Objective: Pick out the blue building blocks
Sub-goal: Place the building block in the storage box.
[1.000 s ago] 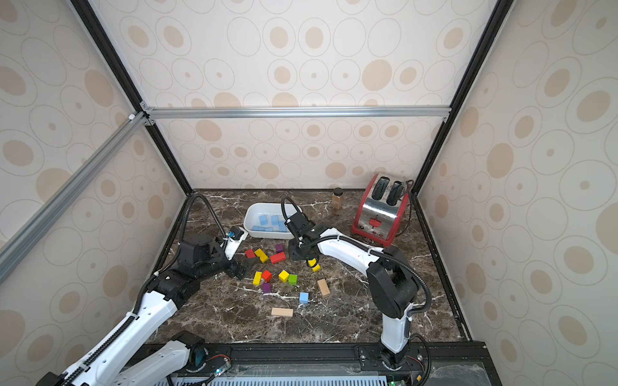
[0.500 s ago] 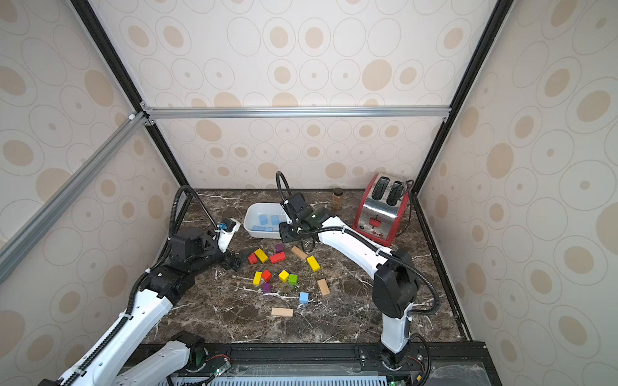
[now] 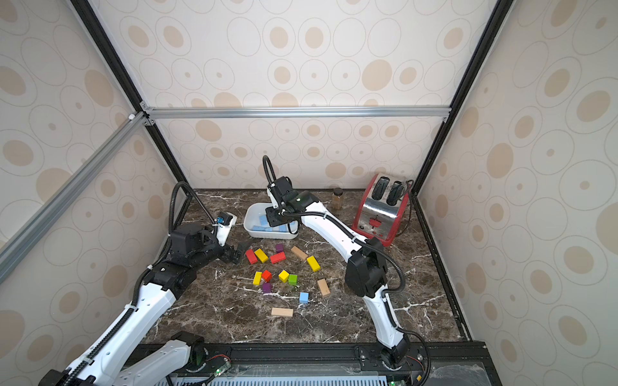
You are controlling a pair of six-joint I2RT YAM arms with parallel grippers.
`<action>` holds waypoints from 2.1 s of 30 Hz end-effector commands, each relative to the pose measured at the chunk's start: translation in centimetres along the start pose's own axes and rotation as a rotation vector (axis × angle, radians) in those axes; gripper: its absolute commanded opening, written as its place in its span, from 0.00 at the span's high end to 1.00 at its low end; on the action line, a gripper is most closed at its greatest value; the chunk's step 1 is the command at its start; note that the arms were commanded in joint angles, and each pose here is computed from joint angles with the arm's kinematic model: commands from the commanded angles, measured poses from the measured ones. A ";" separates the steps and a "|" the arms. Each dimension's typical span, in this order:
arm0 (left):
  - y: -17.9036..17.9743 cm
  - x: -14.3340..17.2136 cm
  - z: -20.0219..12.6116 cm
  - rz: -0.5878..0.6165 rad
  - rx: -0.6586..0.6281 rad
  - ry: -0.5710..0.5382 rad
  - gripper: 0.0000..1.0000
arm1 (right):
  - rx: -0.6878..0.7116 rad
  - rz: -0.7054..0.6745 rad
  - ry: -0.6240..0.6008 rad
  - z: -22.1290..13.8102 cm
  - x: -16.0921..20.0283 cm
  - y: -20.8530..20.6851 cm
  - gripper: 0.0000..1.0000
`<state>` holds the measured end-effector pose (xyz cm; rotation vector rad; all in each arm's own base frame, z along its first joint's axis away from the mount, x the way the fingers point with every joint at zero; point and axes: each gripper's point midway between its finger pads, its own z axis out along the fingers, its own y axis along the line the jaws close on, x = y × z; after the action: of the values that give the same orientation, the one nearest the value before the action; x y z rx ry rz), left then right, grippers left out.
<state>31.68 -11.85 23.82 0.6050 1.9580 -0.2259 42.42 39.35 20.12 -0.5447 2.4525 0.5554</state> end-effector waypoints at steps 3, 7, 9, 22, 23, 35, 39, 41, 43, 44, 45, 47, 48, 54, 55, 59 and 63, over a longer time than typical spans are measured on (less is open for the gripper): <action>1.5 -2.3 0.3 -0.004 -0.051 -0.056 0.01 | 0.000 0.014 0.004 1.6 -0.9 -1.3 1.00; 1.8 -1.8 1.2 -0.018 -0.063 -0.045 0.01 | 0.004 0.031 -0.016 3.0 -1.9 -2.5 1.00; 1.9 -1.7 1.6 -0.024 -0.066 -0.041 0.01 | 0.005 0.044 -0.018 4.0 -1.9 -3.2 1.00; 2.0 0.0 2.7 -0.019 -0.069 0.000 0.01 | -0.030 0.178 -0.018 10.5 -1.6 -7.3 1.00; 2.0 0.1 2.9 -0.020 -0.068 0.004 0.01 | -0.037 0.190 -0.016 11.0 -1.6 -7.6 1.00; 1.9 1.0 4.2 -0.031 -0.054 0.029 0.01 | -0.024 0.225 -0.019 14.7 -0.8 -9.1 0.97; 1.9 1.5 4.5 -0.030 -0.052 0.038 0.01 | -0.001 0.244 -0.025 15.7 -0.5 -9.8 0.91; 1.8 1.8 4.7 -0.031 -0.048 0.046 0.01 | 0.017 0.254 -0.028 16.1 -0.4 -10.2 0.89; 1.8 1.9 4.8 -0.032 -0.045 0.049 0.01 | 0.035 0.267 -0.028 16.5 -0.1 -10.5 0.87; 1.8 1.9 4.8 -0.032 -0.045 0.048 0.01 | 0.044 0.275 -0.029 16.5 -0.1 -10.8 0.86; 1.8 1.9 4.8 -0.030 -0.044 0.049 0.01 | 0.051 0.278 -0.027 16.7 0.1 -10.9 0.84; 1.8 1.9 4.8 -0.029 -0.044 0.049 0.01 | 0.073 0.289 -0.026 16.9 0.4 -11.3 0.78; 1.8 1.9 4.8 -0.027 -0.044 0.049 0.01 | 0.079 0.290 -0.030 17.0 0.3 -11.5 0.77; 1.7 2.2 4.9 -0.026 -0.042 0.055 0.01 | 0.117 0.287 -0.038 17.1 0.3 -12.2 0.71; 1.7 2.2 4.9 -0.027 -0.041 0.056 0.01 | 0.119 0.286 -0.040 17.1 0.3 -12.2 0.68; 1.7 2.2 4.9 -0.026 -0.039 0.055 0.01 | 0.117 0.279 -0.040 17.1 0.3 -12.2 0.60; 1.7 2.1 4.8 -0.027 -0.041 0.051 0.01 | 0.093 0.275 -0.040 17.1 0.1 -11.7 0.58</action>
<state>35.44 -11.75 19.64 0.5577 2.0393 -0.1869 55.59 37.76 5.33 -0.1511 2.4940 0.5540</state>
